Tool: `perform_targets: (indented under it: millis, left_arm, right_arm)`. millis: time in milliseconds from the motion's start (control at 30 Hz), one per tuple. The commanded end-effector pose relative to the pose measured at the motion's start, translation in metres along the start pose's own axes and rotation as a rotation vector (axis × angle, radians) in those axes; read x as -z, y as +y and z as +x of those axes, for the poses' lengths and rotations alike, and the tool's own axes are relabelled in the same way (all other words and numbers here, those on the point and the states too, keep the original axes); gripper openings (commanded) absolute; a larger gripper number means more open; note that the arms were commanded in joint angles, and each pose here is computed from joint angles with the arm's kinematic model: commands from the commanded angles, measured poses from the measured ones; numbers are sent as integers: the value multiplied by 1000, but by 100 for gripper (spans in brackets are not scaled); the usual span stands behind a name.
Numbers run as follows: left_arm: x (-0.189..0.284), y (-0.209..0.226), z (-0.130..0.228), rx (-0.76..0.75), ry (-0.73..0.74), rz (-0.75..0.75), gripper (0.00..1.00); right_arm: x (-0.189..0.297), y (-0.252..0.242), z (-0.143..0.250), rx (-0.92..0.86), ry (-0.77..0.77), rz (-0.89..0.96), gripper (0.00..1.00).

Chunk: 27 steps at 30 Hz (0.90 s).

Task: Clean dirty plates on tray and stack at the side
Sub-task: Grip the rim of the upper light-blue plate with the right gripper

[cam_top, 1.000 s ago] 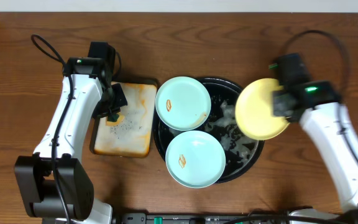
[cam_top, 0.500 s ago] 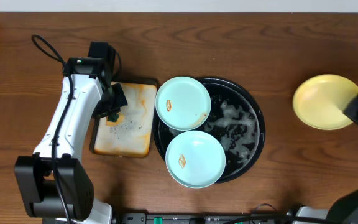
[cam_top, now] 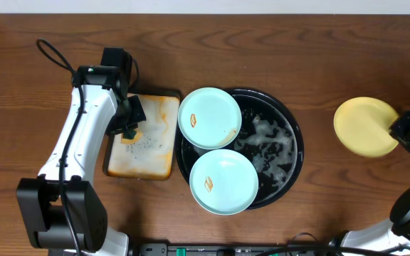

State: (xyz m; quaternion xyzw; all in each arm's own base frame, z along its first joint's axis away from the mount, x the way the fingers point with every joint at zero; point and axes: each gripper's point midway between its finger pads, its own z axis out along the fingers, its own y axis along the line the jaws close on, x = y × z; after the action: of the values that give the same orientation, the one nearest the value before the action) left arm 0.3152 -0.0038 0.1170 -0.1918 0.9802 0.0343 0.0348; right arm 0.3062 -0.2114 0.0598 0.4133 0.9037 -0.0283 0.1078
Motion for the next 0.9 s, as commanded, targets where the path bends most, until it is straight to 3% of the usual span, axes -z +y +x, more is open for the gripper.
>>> perform_targets:
  millis: [0,200,400,467,633,800,867]
  left_arm:
    - [0,1,0,-19,-2,-3,8]
    - [4,-39,9,-178,36,204,8]
    - [7,-58,11,-174,21,226,8]
    - [7,-59,8,-159,9,229,8]
    - [6,-58,6,-149,-3,217,8]
    - [6,-55,9,-201,7,209,8]
    - [5,-53,10,-208,9,194,8]
  right_arm:
    - [17,-5,-6,-52,-35,-17,78]
    - [94,83,8,82,-90,-476,72]
    - [158,172,77,508,-85,-776,55]
    - [161,194,106,637,-53,-799,47]
    - [139,241,171,901,13,-714,44]
    - [92,299,234,1082,64,-682,40]
    - [71,314,239,1061,49,-644,38]
